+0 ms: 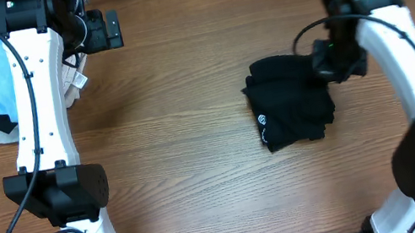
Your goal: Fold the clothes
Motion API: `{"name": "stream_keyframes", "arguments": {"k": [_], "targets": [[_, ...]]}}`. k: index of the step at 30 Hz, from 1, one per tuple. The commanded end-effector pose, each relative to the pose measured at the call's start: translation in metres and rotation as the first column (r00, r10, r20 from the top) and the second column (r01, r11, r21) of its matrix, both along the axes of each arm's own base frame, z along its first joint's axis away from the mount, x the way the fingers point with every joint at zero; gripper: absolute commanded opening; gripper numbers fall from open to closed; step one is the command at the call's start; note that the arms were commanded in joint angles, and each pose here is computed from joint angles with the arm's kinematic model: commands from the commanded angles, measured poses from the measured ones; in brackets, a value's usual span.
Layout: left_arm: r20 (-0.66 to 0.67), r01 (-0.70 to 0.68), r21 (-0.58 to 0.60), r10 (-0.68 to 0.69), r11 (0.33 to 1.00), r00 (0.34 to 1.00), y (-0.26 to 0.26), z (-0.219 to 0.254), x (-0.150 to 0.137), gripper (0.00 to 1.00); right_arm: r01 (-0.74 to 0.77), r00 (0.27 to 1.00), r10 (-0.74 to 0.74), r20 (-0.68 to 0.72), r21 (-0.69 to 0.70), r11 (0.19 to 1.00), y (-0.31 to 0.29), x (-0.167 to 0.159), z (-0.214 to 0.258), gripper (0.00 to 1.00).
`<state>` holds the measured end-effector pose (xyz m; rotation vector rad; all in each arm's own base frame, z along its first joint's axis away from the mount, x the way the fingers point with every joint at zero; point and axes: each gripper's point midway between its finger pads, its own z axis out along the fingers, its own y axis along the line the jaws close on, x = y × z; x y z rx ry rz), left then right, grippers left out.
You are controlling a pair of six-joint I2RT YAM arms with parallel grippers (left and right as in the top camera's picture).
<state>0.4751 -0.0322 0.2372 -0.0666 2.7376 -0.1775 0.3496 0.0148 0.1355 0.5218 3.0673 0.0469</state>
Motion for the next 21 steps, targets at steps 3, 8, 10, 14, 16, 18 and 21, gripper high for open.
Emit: {"name": "stream_keyframes", "arguments": {"k": [3, 8, 10, 14, 16, 18, 21], "targets": [[0.020, 0.016, 0.016, -0.016, 1.000, 1.000, 0.001, 0.007, -0.001, 1.00, 0.101, 0.995, -0.101, 0.004, -0.004, 0.995, -0.049, -0.010, 0.001, 0.04], [0.019, 0.016, 0.015, -0.016, 1.000, 1.000, 0.000, 0.007, -0.001, 1.00, 0.208, 0.978, -0.208, -0.033, -0.003, 0.978, -0.085, -0.026, -0.038, 0.04], [0.019, 0.016, 0.015, -0.016, 1.000, 1.000, 0.000, 0.007, -0.001, 1.00, 0.234, 0.971, -0.234, -0.042, 0.003, 0.972, -0.091, -0.032, -0.058, 0.04], [0.019, 0.016, 0.015, -0.016, 1.000, 1.000, 0.000, 0.007, -0.001, 1.00, 0.297, 0.954, -0.295, -0.056, 0.037, 0.954, -0.091, -0.045, -0.093, 0.04], [0.019, 0.016, 0.015, -0.016, 1.000, 1.000, 0.000, 0.007, -0.001, 1.00, 0.330, 0.942, -0.327, -0.075, 0.037, 0.943, -0.092, -0.053, -0.103, 0.08], [0.019, 0.016, 0.015, -0.016, 1.000, 1.000, 0.000, 0.007, -0.001, 1.00, 0.342, 0.937, -0.337, -0.089, 0.039, 0.939, -0.093, -0.058, -0.105, 0.18], [0.019, 0.017, 0.012, -0.017, 1.000, 1.000, 0.000, 0.007, -0.001, 1.00, 0.344, 0.937, -0.339, -0.088, 0.062, 0.937, -0.093, -0.055, -0.096, 0.35]]}}
